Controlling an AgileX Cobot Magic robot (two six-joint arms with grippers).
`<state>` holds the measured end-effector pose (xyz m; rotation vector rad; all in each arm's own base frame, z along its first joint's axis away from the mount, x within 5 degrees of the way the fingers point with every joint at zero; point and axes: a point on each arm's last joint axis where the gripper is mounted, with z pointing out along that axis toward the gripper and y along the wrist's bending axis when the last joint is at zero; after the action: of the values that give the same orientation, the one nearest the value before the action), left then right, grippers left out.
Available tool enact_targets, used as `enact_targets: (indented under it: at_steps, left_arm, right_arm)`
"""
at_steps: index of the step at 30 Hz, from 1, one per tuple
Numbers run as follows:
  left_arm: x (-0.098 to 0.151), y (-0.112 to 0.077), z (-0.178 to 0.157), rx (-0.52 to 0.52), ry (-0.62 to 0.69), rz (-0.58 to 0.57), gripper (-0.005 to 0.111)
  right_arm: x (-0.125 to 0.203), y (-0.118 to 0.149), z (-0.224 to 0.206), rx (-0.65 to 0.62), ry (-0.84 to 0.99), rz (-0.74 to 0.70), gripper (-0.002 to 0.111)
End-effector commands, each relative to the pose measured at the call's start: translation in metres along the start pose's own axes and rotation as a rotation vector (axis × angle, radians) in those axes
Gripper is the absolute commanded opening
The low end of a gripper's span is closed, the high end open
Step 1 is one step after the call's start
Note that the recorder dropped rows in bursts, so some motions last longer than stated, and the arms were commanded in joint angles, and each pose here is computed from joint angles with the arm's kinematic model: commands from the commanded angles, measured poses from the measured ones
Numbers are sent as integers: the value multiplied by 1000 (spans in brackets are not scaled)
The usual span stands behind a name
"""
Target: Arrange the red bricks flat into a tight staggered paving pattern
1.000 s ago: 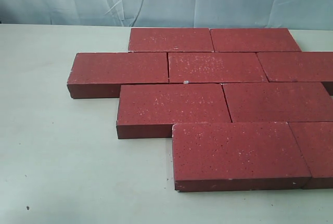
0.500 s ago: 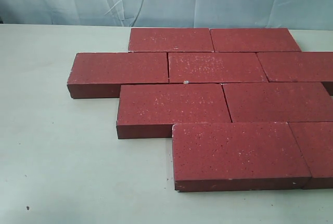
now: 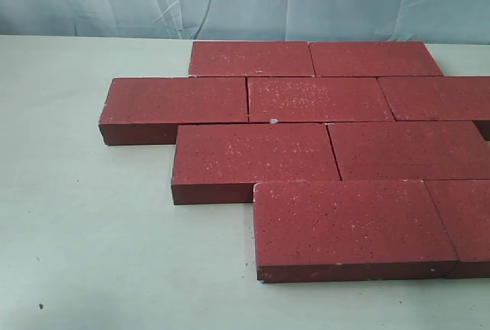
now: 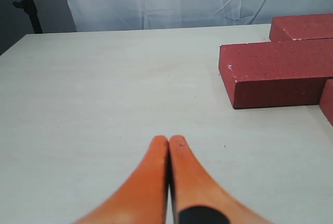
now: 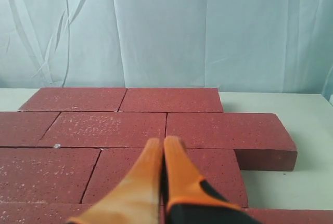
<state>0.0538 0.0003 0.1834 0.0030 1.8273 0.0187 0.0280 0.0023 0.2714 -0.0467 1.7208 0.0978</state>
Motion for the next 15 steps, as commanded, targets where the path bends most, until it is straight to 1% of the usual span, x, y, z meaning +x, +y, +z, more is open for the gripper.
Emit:
enact_targets:
  at_steps: [1, 15]
  left_arm:
    - [0, 0, 0, 5, -12, -2, 0]
    - [0, 0, 0, 5, -12, -2, 0]
  right_arm:
    - [0, -2, 0, 22, -17, -31, -1]
    - [0, -2, 0, 22, -16, -70, -1]
